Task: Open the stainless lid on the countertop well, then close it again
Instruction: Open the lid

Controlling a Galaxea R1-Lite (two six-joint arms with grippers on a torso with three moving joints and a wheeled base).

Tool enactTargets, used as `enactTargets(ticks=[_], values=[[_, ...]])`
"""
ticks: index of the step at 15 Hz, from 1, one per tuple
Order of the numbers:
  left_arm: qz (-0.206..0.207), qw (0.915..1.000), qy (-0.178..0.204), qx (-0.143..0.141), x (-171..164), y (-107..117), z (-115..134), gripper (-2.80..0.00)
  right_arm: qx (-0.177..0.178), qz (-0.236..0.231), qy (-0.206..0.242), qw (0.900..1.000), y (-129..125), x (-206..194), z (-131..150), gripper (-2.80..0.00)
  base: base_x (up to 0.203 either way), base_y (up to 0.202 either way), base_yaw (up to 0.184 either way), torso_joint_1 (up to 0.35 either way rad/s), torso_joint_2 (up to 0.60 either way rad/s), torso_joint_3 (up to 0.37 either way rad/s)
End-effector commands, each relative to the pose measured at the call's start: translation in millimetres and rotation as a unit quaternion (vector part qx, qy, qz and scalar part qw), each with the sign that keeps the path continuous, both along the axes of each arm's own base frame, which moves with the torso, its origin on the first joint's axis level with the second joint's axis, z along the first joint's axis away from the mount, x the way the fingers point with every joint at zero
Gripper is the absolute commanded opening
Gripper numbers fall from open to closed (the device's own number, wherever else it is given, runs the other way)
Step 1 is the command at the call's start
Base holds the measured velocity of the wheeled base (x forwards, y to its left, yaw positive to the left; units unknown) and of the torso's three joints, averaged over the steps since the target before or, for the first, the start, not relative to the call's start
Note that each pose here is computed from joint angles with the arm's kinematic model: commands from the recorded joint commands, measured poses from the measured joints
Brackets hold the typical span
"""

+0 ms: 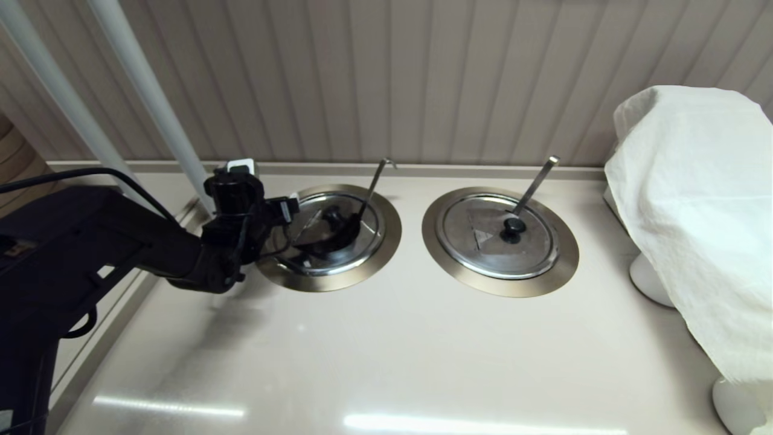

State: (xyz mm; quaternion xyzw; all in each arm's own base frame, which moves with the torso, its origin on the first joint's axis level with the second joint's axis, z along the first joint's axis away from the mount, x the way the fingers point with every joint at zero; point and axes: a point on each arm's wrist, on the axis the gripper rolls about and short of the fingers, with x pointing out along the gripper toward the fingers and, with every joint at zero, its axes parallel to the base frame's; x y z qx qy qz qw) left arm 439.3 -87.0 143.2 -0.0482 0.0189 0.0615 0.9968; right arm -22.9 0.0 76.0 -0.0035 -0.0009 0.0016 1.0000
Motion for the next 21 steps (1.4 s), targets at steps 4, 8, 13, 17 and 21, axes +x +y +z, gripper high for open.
enactTargets(ticks=[4, 8, 13, 17, 21], values=[[0.015, 0.9964, -0.082, -0.015, 5.2, 17.2, 13.4, 0.0, 0.0, 0.0, 0.0, 1.0, 0.0, 0.0, -0.1, 0.0, 0.0, 0.0, 0.0, 0.0, 0.0, 0.0], [-0.02, 0.9961, -0.084, -0.013, -9.6, 1.1, 13.6, 0.0, 0.0, 0.0, 0.0, 1.0, 0.0, 0.0, -0.1, 0.0, 0.0, 0.0, 0.0, 0.0, 0.0, 0.0], [-0.226, 0.9708, -0.066, 0.048, -52.6, -9.6, -17.0, 0.0, 0.0, 0.0, 0.0, 1.0, 0.0, 0.0, -0.1, 0.0, 0.0, 0.0, 0.0, 0.0, 0.0, 0.0], [-0.262, 0.9603, -0.043, 0.086, -51.7, -21.9, -40.1, 0.0, 0.0, 0.0, 0.0, 1.0, 0.0, 0.0, -0.1, 0.0, 0.0, 0.0, 0.0, 0.0, 0.0, 0.0], [-0.267, 0.9589, -0.035, 0.091, -50.1, -24.1, -47.3, 0.0, 0.0, 0.0, 0.0, 1.0, 0.0, 0.0, -0.1, 0.0, 0.0, 0.0, 0.0, 0.0, 0.0, 0.0]])
